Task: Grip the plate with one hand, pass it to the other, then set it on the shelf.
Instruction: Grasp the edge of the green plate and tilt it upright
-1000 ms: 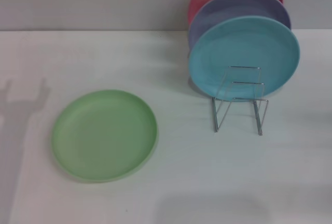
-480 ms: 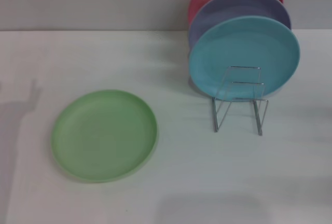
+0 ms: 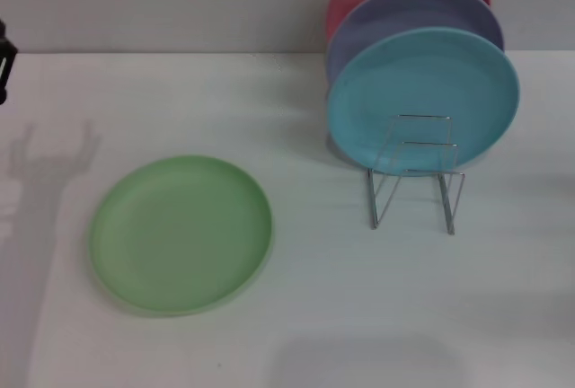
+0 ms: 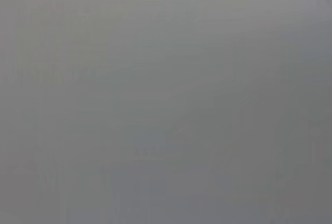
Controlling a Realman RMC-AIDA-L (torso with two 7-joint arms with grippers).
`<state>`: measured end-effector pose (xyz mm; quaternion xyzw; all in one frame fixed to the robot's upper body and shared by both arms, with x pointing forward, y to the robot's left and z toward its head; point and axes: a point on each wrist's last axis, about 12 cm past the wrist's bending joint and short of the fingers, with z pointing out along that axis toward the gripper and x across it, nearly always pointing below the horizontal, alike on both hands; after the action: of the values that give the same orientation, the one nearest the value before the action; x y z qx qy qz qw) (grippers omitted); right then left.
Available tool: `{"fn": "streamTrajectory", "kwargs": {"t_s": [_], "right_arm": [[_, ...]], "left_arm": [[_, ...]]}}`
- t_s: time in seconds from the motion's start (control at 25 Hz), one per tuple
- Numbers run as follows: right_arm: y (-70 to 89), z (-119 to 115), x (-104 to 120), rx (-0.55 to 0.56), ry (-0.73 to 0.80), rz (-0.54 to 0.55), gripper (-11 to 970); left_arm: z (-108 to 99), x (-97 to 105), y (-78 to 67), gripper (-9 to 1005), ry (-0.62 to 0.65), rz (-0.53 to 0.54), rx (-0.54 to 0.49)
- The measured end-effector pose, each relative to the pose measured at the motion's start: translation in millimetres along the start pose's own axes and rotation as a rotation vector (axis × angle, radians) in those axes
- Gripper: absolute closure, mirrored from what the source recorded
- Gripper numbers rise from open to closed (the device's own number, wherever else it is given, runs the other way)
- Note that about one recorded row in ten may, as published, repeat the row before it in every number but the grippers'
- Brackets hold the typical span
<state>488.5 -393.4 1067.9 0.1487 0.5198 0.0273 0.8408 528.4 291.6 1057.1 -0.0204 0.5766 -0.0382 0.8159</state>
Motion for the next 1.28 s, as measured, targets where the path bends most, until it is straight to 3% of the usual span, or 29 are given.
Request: {"fn": "streamTrajectory", "kwargs": {"t_s": [0.36,0.4,0.52,0.6,0.72,0.8,0.88,1.0,1.28], "right_arm": [[0.3,3,1,0.002,0.006,-0.019,395],[0.1,3,1,0.004,0.008,-0.02,395],[0.2,3,2,0.005,0.01,-0.02,395],[0.3,2,2,0.006,0.013,-0.019,395],[0.1,2,2,0.008,0.014,-0.02,395],[0.5,3,3,0.009,0.018,-0.019,395],[0.9,4,3,0.009,0.019,-0.018,395],[2.6,5,4,0.002,0.021,-0.015,395],[5.4,7,5,-0.017,0.025,-0.016,395]], "left_arm": [[59,3,-2.6,129,0.233,-0.059,0.037],[72,-1,-3.3,129,0.289,-0.052,0.04],[82,-7,-3.5,130,0.334,-0.054,0.031],[94,-25,-5.3,130,0.413,-0.05,0.026],[96,-37,-5.3,149,0.475,-0.031,0.024],[94,-61,-5.6,162,0.529,-0.003,0.022],[92,-68,-4.9,176,0.542,0.007,0.029],[88,-91,-5.5,198,0.618,0.0,0.094],[77,-113,-0.5,198,0.84,-0.062,0.181]]}}
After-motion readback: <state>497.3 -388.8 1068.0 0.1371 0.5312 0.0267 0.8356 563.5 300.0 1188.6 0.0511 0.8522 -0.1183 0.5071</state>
